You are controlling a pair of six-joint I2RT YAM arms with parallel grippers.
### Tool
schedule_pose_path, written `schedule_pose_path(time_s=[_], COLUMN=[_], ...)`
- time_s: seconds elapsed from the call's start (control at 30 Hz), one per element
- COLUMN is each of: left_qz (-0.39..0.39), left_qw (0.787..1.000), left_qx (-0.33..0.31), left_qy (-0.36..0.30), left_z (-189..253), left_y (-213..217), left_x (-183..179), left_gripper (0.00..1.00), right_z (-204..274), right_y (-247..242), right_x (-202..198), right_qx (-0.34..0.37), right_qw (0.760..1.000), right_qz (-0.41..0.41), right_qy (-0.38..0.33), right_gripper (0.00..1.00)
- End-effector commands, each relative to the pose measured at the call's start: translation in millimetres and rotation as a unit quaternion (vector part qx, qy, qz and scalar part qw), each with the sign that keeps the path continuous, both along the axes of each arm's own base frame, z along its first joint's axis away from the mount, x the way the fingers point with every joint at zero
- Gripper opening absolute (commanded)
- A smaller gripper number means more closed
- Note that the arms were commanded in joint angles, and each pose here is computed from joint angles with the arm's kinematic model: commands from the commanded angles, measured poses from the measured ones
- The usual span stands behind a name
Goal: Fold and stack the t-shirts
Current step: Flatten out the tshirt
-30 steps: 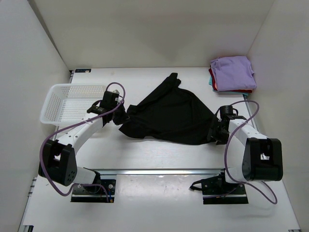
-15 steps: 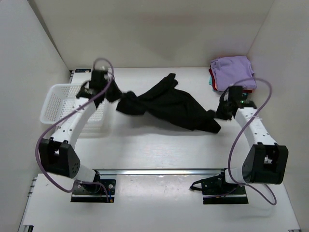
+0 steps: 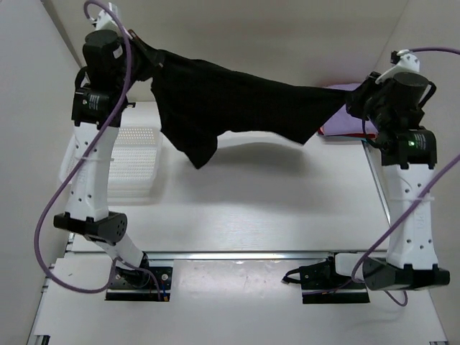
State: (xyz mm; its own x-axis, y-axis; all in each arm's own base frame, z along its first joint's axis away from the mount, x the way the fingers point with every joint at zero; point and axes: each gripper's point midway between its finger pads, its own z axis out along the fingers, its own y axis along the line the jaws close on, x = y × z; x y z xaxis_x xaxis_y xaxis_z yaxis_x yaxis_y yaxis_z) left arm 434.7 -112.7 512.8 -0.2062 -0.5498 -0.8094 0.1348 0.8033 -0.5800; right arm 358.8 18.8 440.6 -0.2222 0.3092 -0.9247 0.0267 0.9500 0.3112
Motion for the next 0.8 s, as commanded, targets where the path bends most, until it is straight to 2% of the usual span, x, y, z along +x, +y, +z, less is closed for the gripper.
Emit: schedule_pose_path(time_s=[0.0,0.03,0.1,0.17,0.3,0.37,0.6,0.77], left_qz=[0.022,0.030,0.037,0.047,0.041,0.047,0.029,0.016], left_qw=[0.998,0.998,0.998,0.996,0.996,0.996,0.999,0.999], left_qx=[0.045,0.026,0.009,0.008,-0.002,-0.004,-0.011,-0.032], left_qy=[-0.025,-0.045,-0.053,-0.073,-0.081,-0.081,-0.006,-0.005], left_z=[23,37,37,50,61,59,-2,-4], left_y=[1,13,25,32,32,32,13,6], left_x=[-63,-79,-95,-112,-111,-97,-4,49], left_gripper=[0.00,0.00,0.00,0.00,0.00,0.00,0.00,0.00], right_z=[29,36,50,52,52,44,6,3], right_y=[-25,-24,-30,-31,-27,-24,-18,-19], right_x=[-42,-54,-66,-72,-65,-53,23,65], right_qx=[-0.017,-0.019,-0.028,-0.026,-0.019,-0.015,-0.011,-0.024], right_qw=[0.997,0.996,0.994,0.994,0.995,0.996,0.999,0.999], right_qz=[-0.065,-0.067,-0.079,-0.080,-0.066,-0.056,-0.038,-0.038], right_qy=[-0.039,-0.050,-0.071,-0.077,-0.075,-0.063,-0.004,0.000], right_gripper=[0.00,0.00,0.00,0.00,0.00,0.00,0.00,0.00])
